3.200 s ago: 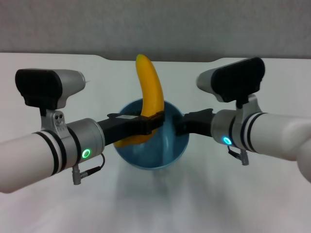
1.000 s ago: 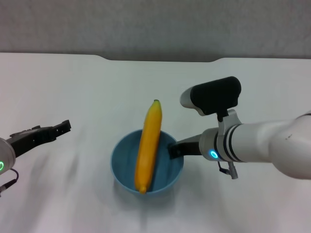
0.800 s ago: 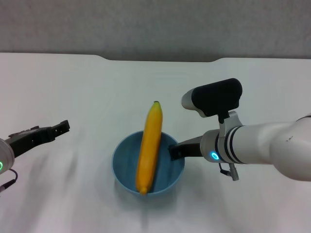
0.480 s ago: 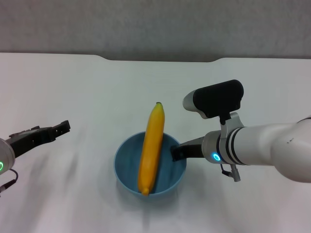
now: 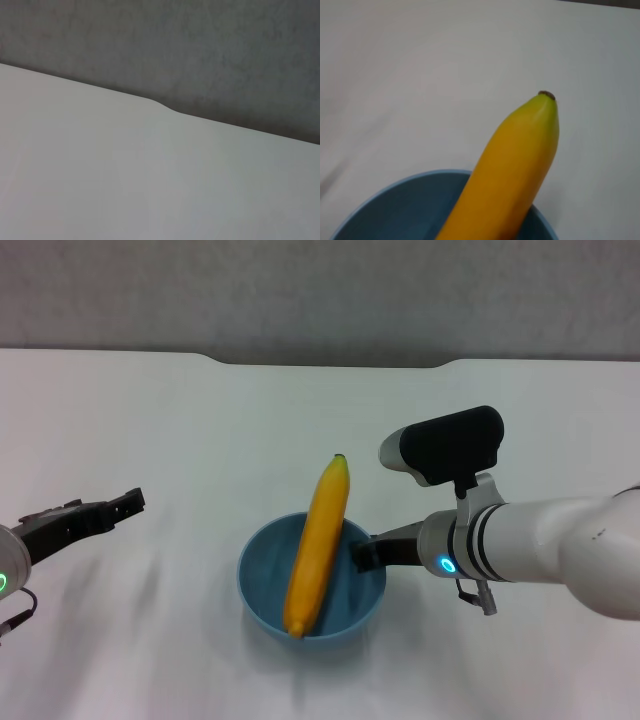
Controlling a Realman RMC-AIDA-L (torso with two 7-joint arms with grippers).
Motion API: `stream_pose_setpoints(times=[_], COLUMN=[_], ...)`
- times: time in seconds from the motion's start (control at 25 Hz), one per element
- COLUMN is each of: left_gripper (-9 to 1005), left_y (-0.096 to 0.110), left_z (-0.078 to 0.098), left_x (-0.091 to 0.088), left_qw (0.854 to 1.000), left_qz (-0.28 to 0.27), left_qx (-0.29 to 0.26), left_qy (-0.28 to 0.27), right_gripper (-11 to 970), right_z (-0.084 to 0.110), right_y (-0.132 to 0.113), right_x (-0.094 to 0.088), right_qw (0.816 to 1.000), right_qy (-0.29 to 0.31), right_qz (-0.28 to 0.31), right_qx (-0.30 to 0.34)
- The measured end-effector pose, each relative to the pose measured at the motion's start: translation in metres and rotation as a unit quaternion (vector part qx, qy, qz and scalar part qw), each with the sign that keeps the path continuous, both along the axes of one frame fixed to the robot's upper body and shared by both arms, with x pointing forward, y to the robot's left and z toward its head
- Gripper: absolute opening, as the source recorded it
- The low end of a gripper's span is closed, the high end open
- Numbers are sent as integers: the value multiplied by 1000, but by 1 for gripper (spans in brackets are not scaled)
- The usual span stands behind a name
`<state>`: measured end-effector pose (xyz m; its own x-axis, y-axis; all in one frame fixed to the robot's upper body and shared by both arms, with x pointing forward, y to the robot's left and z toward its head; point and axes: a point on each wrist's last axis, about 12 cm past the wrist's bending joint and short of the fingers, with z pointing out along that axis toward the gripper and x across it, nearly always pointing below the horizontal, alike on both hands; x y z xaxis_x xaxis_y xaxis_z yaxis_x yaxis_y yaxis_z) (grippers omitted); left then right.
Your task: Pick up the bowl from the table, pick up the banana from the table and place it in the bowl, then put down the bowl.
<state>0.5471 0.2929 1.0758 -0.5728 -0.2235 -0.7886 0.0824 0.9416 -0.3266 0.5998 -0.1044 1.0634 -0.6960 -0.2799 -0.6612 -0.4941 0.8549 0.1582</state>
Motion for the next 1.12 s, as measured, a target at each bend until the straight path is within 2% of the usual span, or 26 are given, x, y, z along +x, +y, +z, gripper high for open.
stream_pose_setpoints(times=[0.2,0.52,0.64,0.84,1.0,1.12], left_gripper=[908,908,908,908,908,908], left_y=[1,11,15,20,21,23], left_z=[-1,-4,-4,-6,-6,-12], left_x=[-1,-9,-9,-12,-12,-14], left_qw=[1000,1000,1000,999,999,999], left_qz=[1,17,24,33,31,36], left_qx=[1,3,4,6,9,24], left_qy=[1,3,2,3,-2,-12], right_gripper=[171,494,625,820,819,817], right_z=[0,7,19,24,20,9], right_y=[2,-6,-17,-35,-60,-82], right_x=[-2,-20,-31,-40,-43,-48], right_qw=[1000,998,994,989,981,970], right_qy=[-10,-58,-109,-147,-192,-236], right_qz=[13,35,30,10,-24,-54], right_qx=[-9,-8,0,-4,10,35])
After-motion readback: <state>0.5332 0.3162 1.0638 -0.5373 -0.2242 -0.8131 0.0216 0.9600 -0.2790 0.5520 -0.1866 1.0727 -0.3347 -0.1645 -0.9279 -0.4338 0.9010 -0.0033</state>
